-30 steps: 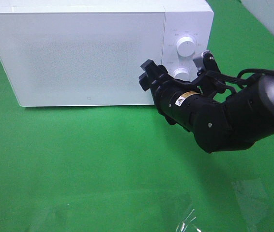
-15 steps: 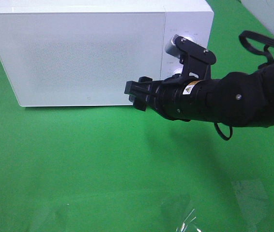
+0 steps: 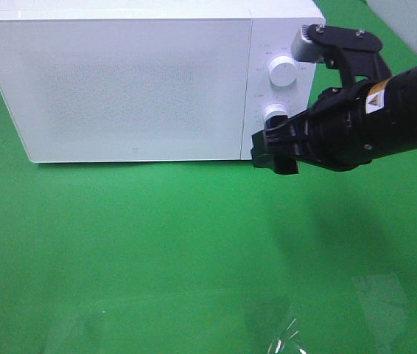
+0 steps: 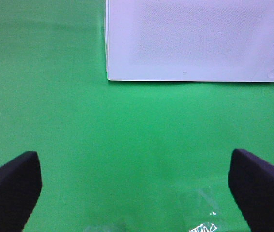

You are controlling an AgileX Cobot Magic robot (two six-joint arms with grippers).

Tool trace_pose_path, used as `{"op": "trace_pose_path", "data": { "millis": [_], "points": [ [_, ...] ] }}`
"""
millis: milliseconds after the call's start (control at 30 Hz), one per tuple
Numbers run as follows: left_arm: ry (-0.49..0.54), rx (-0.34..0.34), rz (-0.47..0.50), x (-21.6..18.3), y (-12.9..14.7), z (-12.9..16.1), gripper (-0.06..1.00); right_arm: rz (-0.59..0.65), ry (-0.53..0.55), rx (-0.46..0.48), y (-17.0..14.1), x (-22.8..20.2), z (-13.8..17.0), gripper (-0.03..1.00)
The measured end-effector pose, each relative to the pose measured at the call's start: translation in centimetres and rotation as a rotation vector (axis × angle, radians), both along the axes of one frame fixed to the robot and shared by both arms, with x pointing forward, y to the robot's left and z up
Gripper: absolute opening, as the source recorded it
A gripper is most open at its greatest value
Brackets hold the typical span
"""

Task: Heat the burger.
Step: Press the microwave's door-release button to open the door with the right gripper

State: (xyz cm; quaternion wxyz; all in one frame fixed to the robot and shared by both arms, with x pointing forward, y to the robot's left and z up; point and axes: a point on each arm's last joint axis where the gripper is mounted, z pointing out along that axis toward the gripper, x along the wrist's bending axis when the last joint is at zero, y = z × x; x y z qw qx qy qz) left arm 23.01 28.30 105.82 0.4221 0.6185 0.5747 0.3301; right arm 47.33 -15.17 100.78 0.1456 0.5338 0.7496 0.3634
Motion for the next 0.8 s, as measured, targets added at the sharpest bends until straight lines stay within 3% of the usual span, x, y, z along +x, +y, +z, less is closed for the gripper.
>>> {"op": "trace_pose_path", "data": {
  "millis": [300,800],
  "points": [
    [0.000,0.000,0.000,0.0,0.0,0.0,0.96,0.040,0.046,-0.092,-3.3,-5.1,4.5,0.73],
    [0.000,0.000,0.000,0.0,0.0,0.0,0.96,0.057,0.068,-0.141,-6.5,-10.0,7.3,0.73]
  ]
}}
